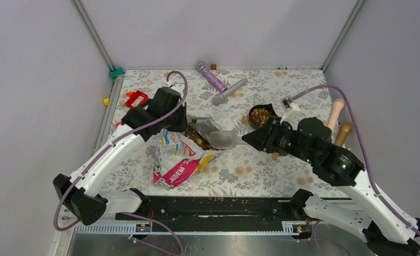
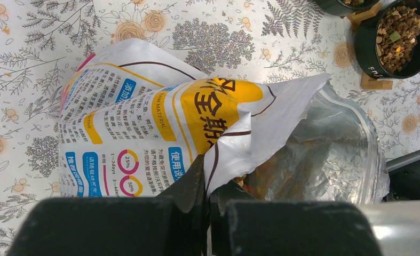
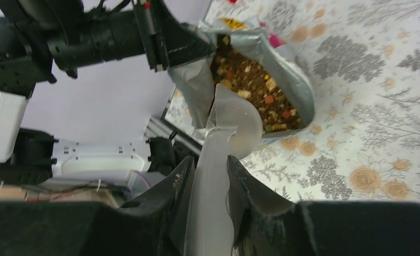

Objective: Serve the pet food

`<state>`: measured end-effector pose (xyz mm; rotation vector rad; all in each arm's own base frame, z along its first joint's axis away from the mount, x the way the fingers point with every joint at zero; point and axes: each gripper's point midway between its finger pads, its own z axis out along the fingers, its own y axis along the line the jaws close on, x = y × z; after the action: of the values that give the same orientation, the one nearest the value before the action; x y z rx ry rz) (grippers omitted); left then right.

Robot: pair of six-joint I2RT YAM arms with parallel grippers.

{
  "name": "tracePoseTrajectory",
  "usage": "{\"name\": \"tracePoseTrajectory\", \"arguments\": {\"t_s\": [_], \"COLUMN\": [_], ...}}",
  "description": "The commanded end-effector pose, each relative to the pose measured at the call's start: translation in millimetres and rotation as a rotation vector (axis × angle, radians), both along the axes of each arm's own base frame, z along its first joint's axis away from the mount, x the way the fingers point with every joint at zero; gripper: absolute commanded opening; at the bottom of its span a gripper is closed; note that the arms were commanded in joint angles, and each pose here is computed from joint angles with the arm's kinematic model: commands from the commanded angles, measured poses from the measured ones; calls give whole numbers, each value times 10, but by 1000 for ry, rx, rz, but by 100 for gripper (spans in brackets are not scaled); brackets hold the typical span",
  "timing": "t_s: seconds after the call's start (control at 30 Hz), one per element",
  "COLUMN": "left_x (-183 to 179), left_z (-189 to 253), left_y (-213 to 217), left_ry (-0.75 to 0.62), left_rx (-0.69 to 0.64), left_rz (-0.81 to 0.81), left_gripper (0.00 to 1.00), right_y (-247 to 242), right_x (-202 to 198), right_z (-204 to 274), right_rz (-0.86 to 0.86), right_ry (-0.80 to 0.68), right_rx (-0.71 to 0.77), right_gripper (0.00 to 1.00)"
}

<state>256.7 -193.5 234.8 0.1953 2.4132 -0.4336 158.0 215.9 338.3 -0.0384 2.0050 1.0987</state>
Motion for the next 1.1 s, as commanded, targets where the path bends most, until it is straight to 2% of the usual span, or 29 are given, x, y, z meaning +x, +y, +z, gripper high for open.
{"name": "tracePoseTrajectory", "arguments": {"t_s": [0.0,0.23,0.57,0.63,0.87,1.07], "left_x": [22,34,28,30,71,79], "left_z": [223,211,240,235,179,181], "left_y": [-133,-127,-112,-106,-86,-72], "left_ry": [-49,-47,-57,-59,-54,-58], "left_rx": [-76,-69,-70,-67,-40,-36], "left_rz": [-35,-30,-28,-28,-15,-9], "left_gripper": [0,0,0,0,0,0], "right_y": [257,198,580,739,1318,1510], "right_x": [-100,327,602,642,607,611], "right_z": [142,-325,-1054,-1211,-1492,-1302], "right_rz": [154,-49,-14,3,109,133], "right_ry": [16,187,406,454,574,547], "right_rx": [-1,-244,-470,-449,-218,31], "right_gripper": [0,0,0,0,0,0]}}
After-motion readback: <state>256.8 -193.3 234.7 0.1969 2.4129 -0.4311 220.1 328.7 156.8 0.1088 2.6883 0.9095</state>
